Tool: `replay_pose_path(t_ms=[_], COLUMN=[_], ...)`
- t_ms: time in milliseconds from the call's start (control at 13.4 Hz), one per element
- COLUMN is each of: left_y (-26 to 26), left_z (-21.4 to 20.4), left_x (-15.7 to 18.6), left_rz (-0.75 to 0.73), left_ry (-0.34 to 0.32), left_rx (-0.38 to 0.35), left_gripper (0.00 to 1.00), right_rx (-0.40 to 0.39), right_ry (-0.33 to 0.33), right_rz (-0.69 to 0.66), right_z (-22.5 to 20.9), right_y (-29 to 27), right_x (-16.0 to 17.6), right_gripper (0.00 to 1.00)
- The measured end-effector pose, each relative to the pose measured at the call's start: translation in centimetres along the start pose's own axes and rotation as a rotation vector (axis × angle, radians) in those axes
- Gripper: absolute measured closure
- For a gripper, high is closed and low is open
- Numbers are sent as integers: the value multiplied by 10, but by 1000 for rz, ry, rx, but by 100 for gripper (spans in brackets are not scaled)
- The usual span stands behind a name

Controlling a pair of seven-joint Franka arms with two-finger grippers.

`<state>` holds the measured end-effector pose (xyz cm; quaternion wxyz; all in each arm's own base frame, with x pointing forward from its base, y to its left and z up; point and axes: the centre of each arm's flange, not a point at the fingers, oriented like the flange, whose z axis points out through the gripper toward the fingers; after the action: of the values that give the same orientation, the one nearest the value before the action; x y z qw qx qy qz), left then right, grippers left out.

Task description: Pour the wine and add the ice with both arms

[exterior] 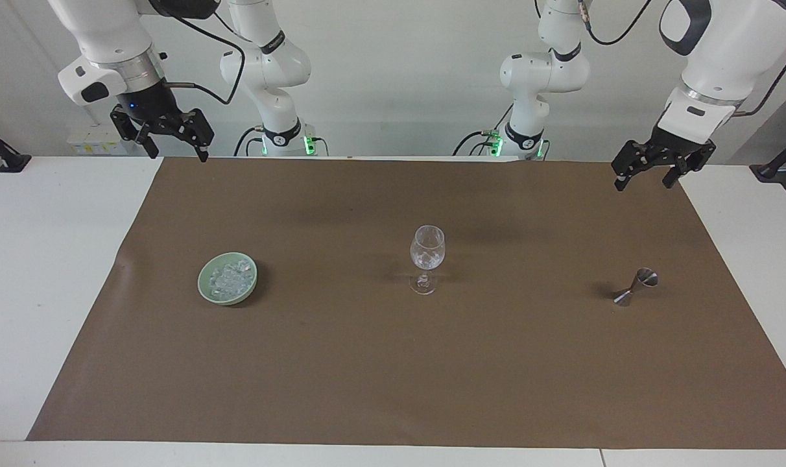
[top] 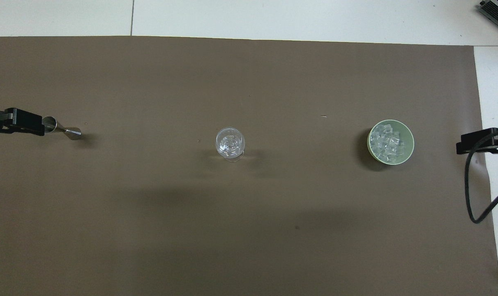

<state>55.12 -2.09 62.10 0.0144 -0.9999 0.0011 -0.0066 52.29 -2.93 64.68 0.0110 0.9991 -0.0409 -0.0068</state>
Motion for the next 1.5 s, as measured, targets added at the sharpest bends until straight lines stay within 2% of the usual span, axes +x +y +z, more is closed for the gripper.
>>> replay_pose_path(t_ms=[1498], left_y=[-1], left_z=[6], left_x=[3], left_rz=[74], left_ry=[-17], left_rx=[-15], left_gripper=[0], right_rx=[0], right_ry=[-9], right_rz=[0], right_z=[4], right_y=[0], right_x=[-2], right_gripper=[0])
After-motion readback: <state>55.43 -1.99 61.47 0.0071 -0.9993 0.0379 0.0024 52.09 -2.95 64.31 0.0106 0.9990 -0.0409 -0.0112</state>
